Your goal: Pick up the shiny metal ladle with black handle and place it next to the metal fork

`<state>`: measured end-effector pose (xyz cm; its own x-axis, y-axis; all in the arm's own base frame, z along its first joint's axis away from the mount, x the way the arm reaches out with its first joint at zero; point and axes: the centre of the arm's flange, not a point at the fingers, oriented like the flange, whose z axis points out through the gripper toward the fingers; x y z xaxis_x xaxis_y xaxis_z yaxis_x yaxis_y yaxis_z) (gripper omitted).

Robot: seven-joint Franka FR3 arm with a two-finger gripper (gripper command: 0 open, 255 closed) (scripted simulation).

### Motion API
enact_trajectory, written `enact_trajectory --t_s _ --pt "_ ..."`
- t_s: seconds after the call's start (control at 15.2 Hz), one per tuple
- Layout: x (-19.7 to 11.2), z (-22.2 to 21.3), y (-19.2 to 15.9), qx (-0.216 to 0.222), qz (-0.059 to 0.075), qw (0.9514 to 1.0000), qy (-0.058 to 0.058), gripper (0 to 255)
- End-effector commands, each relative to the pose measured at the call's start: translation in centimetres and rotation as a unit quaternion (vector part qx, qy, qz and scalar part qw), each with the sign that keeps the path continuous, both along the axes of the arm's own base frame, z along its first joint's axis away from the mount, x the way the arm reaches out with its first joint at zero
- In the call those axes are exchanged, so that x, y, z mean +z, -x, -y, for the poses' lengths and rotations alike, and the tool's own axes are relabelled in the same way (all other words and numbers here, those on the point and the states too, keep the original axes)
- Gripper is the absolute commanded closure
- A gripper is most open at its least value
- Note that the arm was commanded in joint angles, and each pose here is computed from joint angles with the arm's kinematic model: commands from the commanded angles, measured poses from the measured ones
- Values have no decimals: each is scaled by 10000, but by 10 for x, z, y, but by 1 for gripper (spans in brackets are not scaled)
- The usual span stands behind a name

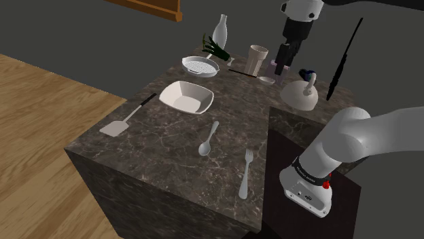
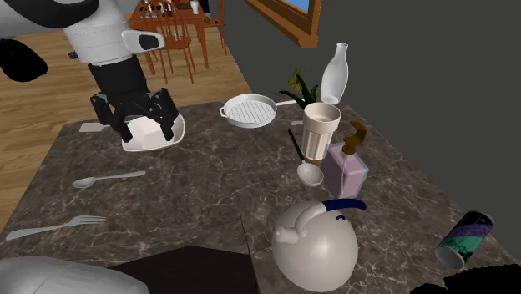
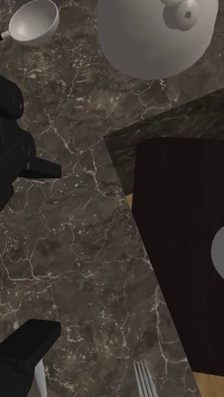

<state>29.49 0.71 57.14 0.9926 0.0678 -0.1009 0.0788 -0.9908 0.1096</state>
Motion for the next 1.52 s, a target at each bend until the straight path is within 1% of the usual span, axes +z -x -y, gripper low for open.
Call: enact_trajectory --t_s 0.0,0.73,1.45 --pt "0 0 0 0 0 10000 0 0" --pt "-65 105 -74 361 -242 9989 174 0" --pt "-131 207 -152 721 -483 9956 347 0"
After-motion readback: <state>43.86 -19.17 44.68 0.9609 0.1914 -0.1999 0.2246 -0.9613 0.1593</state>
